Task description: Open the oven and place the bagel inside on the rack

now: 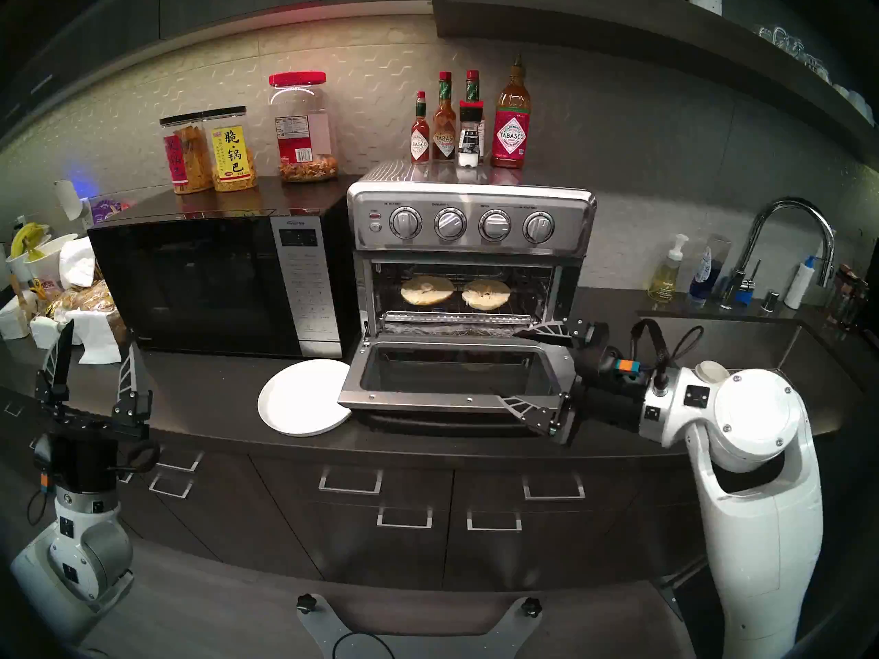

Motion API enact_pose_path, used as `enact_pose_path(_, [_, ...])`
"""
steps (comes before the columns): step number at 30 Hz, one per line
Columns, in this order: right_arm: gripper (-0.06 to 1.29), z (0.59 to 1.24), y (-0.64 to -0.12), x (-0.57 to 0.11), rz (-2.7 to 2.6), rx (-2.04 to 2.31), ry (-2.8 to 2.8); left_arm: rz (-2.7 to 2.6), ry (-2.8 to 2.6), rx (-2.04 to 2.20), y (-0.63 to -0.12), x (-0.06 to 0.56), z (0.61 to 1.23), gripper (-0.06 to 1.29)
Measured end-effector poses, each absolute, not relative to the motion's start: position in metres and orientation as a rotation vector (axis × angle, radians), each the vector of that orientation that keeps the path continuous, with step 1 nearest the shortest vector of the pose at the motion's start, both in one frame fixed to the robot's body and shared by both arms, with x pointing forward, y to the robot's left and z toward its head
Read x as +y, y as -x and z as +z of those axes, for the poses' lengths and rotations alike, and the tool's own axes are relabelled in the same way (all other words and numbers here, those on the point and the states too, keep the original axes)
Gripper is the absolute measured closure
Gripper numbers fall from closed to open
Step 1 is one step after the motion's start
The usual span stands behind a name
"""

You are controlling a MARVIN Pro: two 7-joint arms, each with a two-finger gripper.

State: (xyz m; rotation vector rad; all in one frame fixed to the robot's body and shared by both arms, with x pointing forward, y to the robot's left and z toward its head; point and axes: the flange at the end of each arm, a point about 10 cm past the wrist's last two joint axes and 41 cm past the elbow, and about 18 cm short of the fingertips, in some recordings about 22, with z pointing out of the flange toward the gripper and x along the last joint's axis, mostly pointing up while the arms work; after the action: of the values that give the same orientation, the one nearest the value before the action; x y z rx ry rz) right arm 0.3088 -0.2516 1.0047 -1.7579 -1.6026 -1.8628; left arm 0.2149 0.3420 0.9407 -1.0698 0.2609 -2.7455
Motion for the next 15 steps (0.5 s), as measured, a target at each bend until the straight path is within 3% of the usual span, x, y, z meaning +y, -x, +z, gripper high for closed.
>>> enact_pose_path(15, [0.0, 1.0029, -0.304, -0.2534, -1.886, -1.535, 1.832, -2.745, 1.069, 0.261, -0.215, 0.3421, 0.9409, 0.01])
